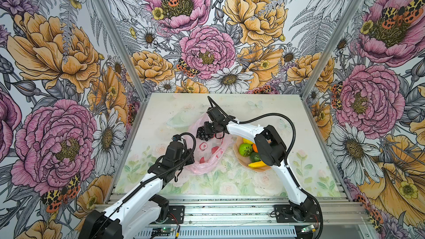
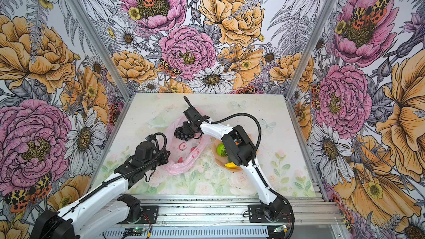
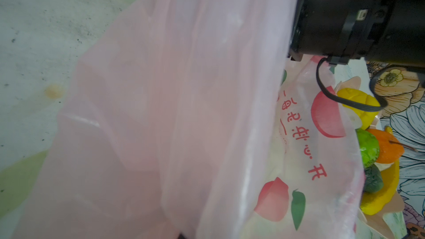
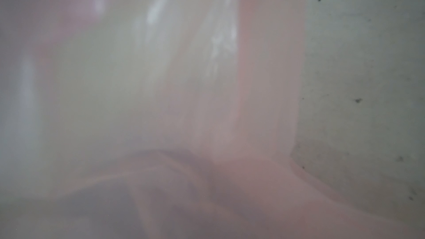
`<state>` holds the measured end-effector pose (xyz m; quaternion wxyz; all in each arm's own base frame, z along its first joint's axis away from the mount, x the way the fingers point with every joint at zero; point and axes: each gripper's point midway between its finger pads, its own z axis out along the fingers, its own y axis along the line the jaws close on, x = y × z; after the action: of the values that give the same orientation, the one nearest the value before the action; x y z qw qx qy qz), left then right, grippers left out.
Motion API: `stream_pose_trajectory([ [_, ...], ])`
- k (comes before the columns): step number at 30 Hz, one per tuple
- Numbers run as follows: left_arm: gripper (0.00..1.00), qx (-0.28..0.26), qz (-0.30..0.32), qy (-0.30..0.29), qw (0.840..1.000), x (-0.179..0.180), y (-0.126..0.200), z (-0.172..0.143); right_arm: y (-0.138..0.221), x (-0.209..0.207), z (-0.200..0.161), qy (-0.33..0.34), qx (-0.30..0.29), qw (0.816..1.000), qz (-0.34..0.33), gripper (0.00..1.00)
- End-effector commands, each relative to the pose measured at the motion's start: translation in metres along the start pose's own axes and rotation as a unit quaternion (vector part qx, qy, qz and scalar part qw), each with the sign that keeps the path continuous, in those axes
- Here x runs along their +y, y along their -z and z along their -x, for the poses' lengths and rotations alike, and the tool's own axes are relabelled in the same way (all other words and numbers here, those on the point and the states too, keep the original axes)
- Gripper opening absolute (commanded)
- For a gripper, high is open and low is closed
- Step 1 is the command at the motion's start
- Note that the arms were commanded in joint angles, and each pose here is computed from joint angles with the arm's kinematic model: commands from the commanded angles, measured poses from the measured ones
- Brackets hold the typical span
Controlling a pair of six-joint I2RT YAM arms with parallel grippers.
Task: Take fruits out of the plastic bag
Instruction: Pick up the fruit from the plastic bag.
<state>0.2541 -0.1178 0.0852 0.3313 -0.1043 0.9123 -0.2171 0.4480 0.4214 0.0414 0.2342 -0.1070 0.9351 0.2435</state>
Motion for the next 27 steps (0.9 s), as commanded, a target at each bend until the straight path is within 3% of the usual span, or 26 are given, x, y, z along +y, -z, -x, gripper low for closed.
stream_pose_trajectory([
  [1, 0.04, 0.005, -0.005, 0.004, 1.0, 0.001, -0.003, -0.003, -0.013, 0.007, 0.001, -0.002, -0.003, 1.0, 0.016, 0.26],
  [7, 0.04, 0.005, -0.005, 0.004, 1.0, 0.001, -0.003, -0.003, -0.026, 0.006, -0.002, 0.001, 0.002, 1.0, 0.019, 0.19],
  [15, 0.04, 0.005, -0.002, 0.005, 1.0, 0.002, -0.003, -0.003, -0.012, 0.02, 0.012, 0.02, -0.014, 0.999, 0.034, 0.0],
  [27, 0.04, 0.002, 0.013, 0.011, 1.0, 0.007, -0.004, 0.001, 0.04, 0.037, 0.021, 0.072, -0.054, 0.996, 0.018, 0.0],
])
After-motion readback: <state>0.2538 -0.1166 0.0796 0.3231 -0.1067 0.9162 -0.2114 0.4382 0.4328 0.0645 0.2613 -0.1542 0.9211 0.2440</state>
